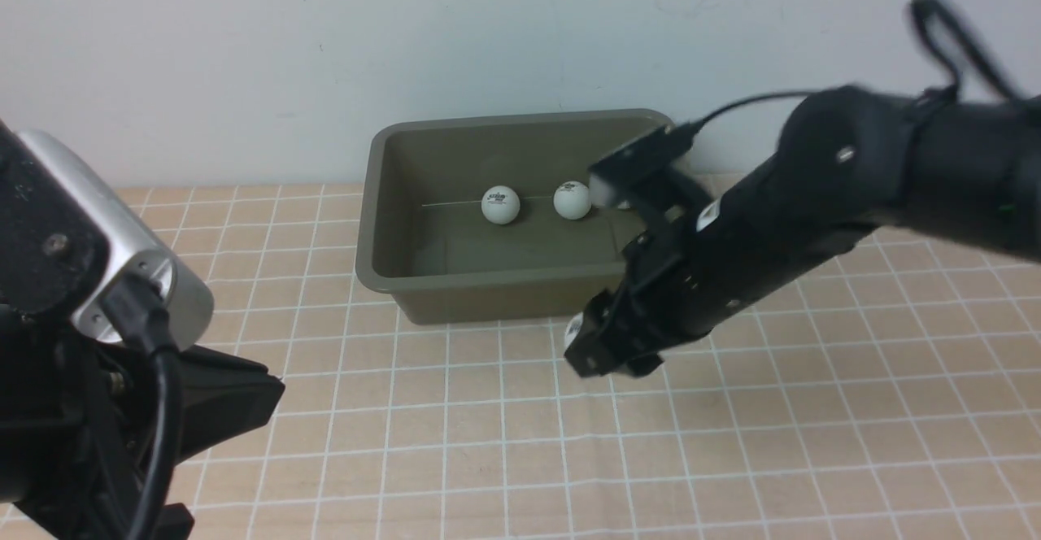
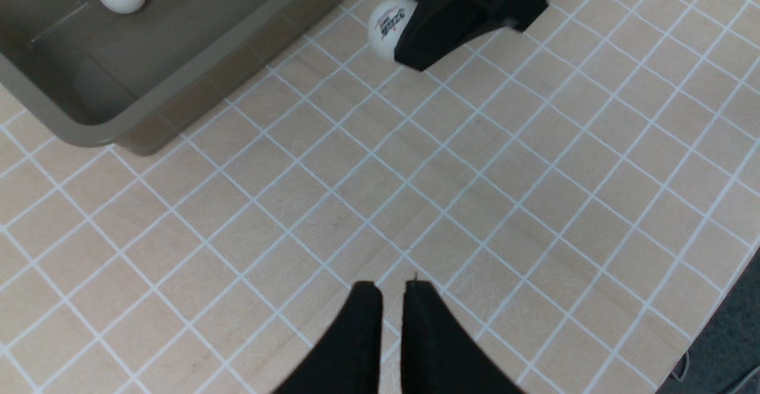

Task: Put the table tennis balls into the box on the light coffee tablecloth.
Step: 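Reach for and grasp a ping pong ball on the table beside the basket, then drop the ball into the bin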

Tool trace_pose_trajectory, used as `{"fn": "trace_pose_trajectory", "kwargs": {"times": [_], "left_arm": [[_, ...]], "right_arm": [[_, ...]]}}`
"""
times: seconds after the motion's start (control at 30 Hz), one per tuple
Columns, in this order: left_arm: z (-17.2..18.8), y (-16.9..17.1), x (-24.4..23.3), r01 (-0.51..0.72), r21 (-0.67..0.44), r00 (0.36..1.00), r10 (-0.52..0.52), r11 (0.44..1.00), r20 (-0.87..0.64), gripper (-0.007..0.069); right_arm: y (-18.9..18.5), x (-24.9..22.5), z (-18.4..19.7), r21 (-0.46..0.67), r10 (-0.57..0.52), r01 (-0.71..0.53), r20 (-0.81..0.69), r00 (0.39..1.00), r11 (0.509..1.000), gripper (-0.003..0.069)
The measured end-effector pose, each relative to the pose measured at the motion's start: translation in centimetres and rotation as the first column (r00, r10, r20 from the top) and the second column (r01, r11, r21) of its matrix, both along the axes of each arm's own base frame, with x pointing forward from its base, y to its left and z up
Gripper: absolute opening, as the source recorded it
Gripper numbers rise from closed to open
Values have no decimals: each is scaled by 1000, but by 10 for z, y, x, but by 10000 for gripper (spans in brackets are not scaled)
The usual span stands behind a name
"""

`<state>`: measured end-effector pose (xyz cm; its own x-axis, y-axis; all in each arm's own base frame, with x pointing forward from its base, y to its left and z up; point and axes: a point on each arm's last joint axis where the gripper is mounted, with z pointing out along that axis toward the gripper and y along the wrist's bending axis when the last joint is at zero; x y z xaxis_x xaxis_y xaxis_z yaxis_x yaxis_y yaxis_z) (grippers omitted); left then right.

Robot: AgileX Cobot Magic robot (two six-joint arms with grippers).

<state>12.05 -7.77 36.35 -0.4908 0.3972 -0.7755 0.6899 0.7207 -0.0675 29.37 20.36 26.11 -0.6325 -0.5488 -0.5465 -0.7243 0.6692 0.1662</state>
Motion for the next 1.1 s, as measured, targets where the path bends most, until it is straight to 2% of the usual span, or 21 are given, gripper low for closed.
{"fn": "trace_pose_trajectory", "kwargs": {"times": [0.1,0.2,0.3,0.43,0.57,0.7,0.8,0.83,0.87,0.93,1.0,1.1], "left_arm": [[0,0,0,0,0,1000,0,1000,0,3],[0,0,0,0,0,1000,0,1000,0,3],[0,0,0,0,0,1000,0,1000,0,3],[0,0,0,0,0,1000,0,1000,0,3],[0,0,0,0,0,1000,0,1000,0,3],[0,0,0,0,0,1000,0,1000,0,3],[0,0,0,0,0,1000,0,1000,0,3],[0,0,0,0,0,1000,0,1000,0,3],[0,0,0,0,0,1000,0,1000,0,3],[0,0,0,0,0,1000,0,1000,0,3],[0,0,0,0,0,1000,0,1000,0,3],[0,0,0,0,1,1000,0,1000,0,3]], "right_arm": [[-10,5,26,35,-37,34,85,996,999,361],[-21,22,37,81,-118,107,150,982,991,361],[-34,53,40,134,-226,203,182,957,970,361],[-44,92,31,179,-299,271,162,940,946,361],[-39,117,16,184,-276,249,140,951,951,361],[-26,140,-18,171,-214,199,77,974,965,361],[-25,143,-27,163,-207,195,62,976,967,384],[-25,144,-31,156,-202,190,60,978,969,420],[-25,144,-31,152,-198,187,62,978,971,426],[-26,145,-23,131,-176,162,99,979,978,474],[-30,143,-11,122,-170,154,128,977,980,488],[-53,132,50,142,-226,198,213,951,970,489]]}}
